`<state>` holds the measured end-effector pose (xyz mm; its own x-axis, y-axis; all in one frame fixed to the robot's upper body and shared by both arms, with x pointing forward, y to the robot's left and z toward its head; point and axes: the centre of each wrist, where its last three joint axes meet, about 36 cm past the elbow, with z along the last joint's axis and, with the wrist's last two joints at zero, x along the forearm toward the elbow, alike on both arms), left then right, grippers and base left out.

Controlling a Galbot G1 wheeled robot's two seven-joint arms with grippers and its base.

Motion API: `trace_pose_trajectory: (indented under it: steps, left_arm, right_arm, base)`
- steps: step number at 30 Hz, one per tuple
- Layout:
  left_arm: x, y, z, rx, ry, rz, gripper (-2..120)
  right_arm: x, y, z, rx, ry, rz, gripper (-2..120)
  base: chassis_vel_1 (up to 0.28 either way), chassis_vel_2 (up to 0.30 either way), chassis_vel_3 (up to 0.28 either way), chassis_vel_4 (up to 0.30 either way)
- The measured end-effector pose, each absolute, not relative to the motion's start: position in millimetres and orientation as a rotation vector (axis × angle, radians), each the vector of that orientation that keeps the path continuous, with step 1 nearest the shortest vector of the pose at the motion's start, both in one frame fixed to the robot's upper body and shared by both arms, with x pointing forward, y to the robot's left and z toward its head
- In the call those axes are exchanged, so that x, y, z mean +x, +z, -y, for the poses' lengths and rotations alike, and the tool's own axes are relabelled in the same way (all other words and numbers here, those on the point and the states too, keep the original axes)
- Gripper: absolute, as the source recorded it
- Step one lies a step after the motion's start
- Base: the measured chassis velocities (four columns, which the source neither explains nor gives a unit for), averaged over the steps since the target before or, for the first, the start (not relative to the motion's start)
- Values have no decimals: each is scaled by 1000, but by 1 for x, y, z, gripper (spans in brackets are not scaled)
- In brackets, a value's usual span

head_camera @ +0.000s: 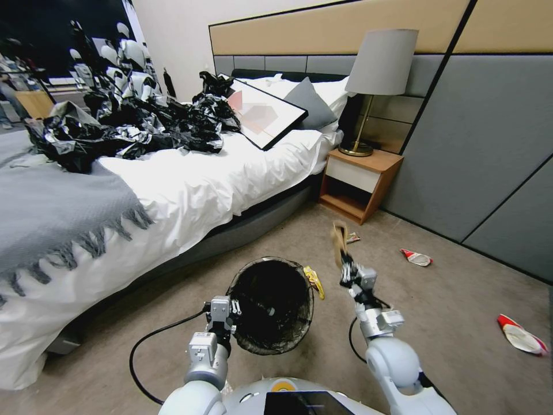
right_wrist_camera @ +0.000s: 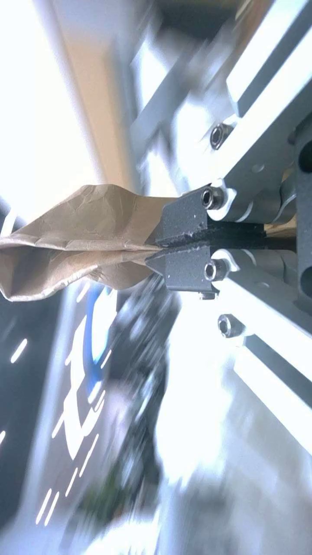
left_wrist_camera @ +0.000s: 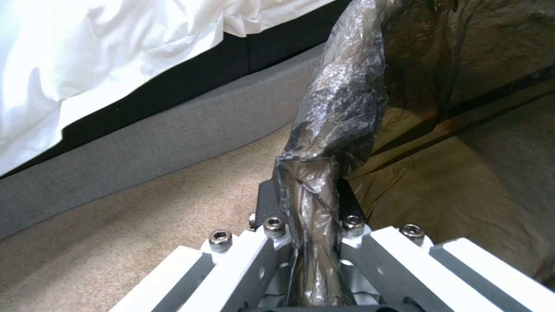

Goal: Pick up the trash bin, then pick up the garbage from the floor and place it into the trash bin.

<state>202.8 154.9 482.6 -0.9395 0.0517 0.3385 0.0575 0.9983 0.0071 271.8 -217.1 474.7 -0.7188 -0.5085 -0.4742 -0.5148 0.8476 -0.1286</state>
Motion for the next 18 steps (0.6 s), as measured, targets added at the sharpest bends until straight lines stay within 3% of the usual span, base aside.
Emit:
trace_pose_trajectory:
  steps: [9,18]
  left_arm:
    - [205,478,-151,-91,-17,2786,0]
    - [206,478,-151,-89,-19,2788,0]
  right_arm:
    - [238,427,185,-1209,59,-2531,0]
    - [220,378,165,-1297,98,-2606,0]
  base:
    - [0,0,0,0]
    - [0,0,0,0]
